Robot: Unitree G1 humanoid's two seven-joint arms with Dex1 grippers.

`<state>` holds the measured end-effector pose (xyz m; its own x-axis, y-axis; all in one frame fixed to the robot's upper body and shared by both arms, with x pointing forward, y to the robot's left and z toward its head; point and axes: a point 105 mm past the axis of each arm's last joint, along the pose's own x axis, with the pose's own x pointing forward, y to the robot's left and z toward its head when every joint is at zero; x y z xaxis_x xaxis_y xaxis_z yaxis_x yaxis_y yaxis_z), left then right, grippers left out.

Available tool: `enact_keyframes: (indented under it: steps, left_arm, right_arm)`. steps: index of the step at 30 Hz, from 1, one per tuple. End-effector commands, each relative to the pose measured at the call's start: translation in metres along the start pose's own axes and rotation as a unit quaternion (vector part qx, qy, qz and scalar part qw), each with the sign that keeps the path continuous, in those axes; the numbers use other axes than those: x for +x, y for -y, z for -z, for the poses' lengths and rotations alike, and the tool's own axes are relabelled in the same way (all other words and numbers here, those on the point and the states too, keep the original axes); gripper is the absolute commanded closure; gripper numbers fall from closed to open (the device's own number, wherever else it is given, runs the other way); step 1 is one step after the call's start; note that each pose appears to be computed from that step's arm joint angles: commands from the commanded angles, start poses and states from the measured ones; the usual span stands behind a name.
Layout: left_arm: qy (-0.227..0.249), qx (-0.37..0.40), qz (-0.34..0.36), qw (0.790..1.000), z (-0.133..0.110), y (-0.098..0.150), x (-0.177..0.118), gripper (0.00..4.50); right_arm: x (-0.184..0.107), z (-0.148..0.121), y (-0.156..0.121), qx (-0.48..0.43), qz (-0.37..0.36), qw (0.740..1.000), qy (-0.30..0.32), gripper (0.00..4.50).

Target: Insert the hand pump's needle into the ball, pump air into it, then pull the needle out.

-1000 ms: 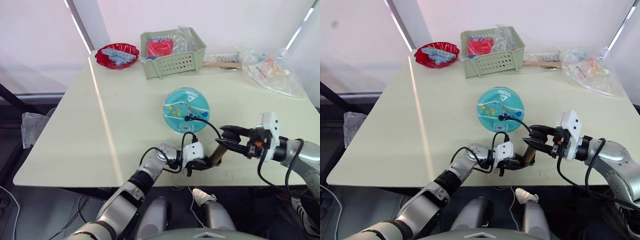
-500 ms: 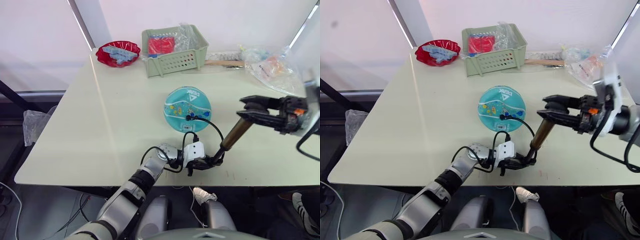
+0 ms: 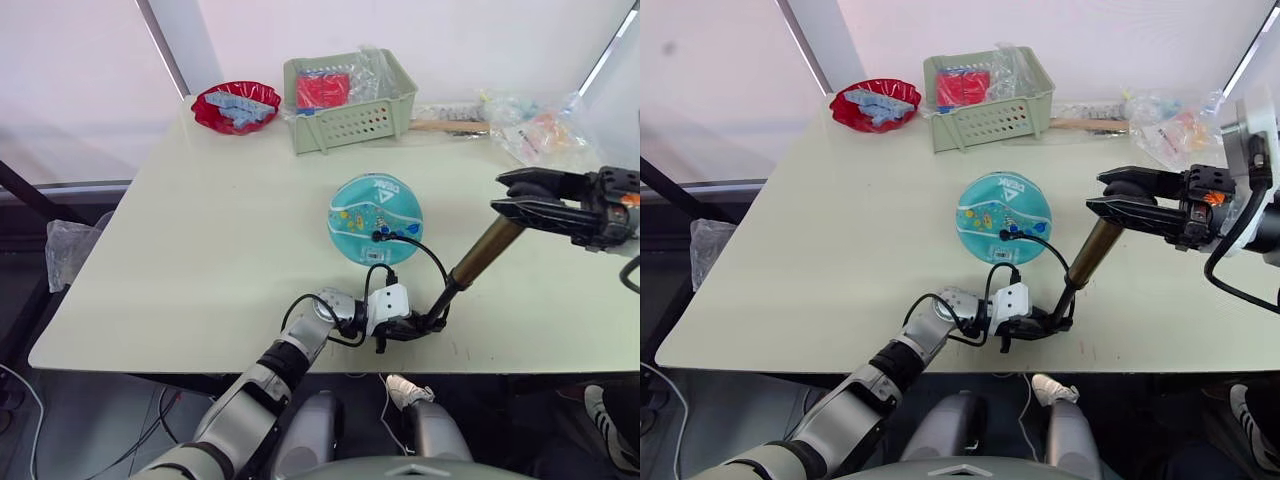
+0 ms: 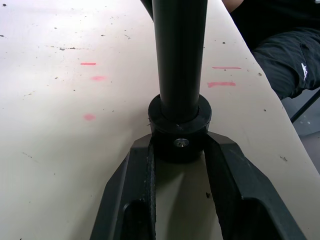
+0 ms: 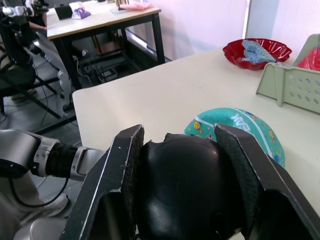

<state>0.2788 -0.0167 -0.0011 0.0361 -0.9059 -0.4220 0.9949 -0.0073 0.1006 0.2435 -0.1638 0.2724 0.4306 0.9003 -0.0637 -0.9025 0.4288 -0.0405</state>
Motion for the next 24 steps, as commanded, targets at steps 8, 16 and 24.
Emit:
enact_keyframes:
  steps: [8,16,24]
  left_arm:
    - [-0.096,-0.055,0.013,0.994,0.056,0.023,-0.006,3.49]
    - [-0.097,-0.048,0.012,0.994,0.056,0.023,-0.006,3.49]
    - [-0.096,-0.047,0.011,0.994,0.056,0.023,-0.007,3.49]
  right_arm:
    - [0.018,0.064,-0.005,0.031,-0.003,0.998,-0.046,2.67]
    - [0.027,0.123,-0.009,0.029,0.008,0.996,-0.086,2.67]
    - [0.028,0.137,-0.015,0.011,0.008,0.996,-0.089,2.67]
